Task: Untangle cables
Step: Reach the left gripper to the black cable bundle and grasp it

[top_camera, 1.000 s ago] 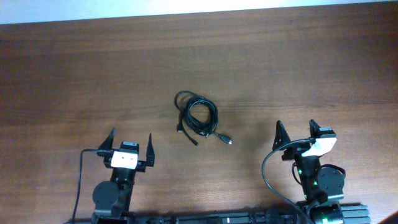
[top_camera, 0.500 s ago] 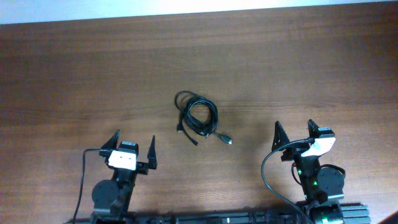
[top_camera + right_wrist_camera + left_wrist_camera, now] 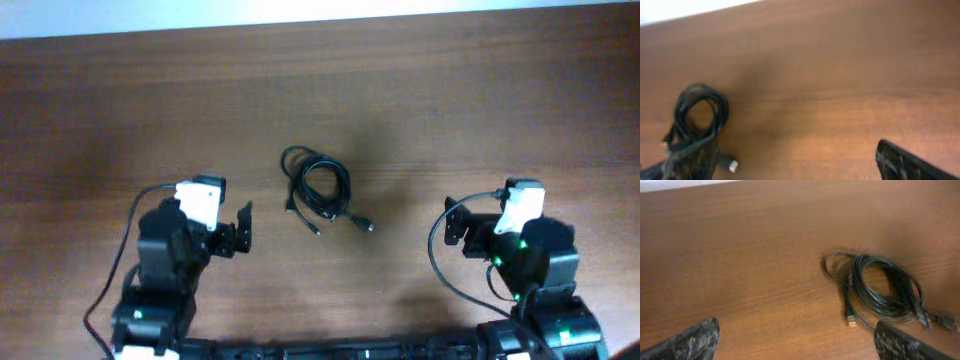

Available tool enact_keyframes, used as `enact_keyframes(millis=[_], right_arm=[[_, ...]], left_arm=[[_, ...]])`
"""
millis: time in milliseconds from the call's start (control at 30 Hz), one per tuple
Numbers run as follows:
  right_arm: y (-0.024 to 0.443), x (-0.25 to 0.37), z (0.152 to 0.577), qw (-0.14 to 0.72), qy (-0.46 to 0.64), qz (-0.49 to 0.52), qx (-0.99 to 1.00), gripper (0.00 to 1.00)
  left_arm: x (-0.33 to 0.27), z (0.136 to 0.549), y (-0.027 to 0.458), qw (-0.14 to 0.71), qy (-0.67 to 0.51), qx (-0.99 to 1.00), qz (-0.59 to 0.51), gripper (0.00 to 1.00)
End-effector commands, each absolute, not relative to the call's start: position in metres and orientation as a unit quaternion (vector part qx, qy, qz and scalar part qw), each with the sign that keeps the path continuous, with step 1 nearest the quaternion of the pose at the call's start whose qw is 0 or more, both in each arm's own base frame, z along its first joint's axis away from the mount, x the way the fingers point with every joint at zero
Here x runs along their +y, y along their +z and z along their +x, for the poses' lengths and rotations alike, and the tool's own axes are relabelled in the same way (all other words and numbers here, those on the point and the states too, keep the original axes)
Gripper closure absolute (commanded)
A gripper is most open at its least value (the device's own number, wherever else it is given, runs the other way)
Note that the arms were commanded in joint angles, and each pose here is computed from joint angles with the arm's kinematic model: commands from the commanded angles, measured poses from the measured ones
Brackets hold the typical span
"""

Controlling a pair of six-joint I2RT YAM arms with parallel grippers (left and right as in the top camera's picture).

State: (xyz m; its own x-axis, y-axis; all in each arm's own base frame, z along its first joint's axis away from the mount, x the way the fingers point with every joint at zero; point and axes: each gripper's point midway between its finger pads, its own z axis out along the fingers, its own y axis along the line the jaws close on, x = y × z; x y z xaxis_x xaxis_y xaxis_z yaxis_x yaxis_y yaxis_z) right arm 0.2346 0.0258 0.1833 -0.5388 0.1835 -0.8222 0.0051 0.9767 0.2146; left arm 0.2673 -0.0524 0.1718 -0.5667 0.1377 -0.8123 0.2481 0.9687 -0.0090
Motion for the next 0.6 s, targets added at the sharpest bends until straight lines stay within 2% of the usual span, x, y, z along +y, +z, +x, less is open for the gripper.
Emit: enact_keyframes(millis=[0,67,233,433,500,567], right_arm=[[0.219,0.038,0.23,0.454,0.119,0.035,0.883,0.02],[0.233,0.038,0.221,0.425,0.118,0.034,0.897,0.02],[0.244,0.038,0.225,0.436,0.119,0.036,0.891,0.02],[0.234,0.044,0.23,0.412,0.13,0.031,0.902,0.02],[0.231,0.044,0.231,0.407,0.129,0.032,0.904,0.02],[0.229,0.044,0.232,0.403,0.129,0.032,0.906,0.02]], left_arm=[[-0.069,0.273,0.191,0.399,-0.102,0.902,0.125,0.01],[-0.081,0.263,0.195,0.357,-0.138,0.914,0.136,0.01],[-0.082,0.265,0.198,0.36,-0.14,0.912,0.138,0.01],[-0.094,0.32,0.248,0.48,-0.173,0.852,0.114,0.01],[-0.097,0.339,0.237,0.477,-0.173,0.854,0.113,0.01],[-0.109,0.359,0.192,0.426,-0.178,0.879,0.118,0.0]])
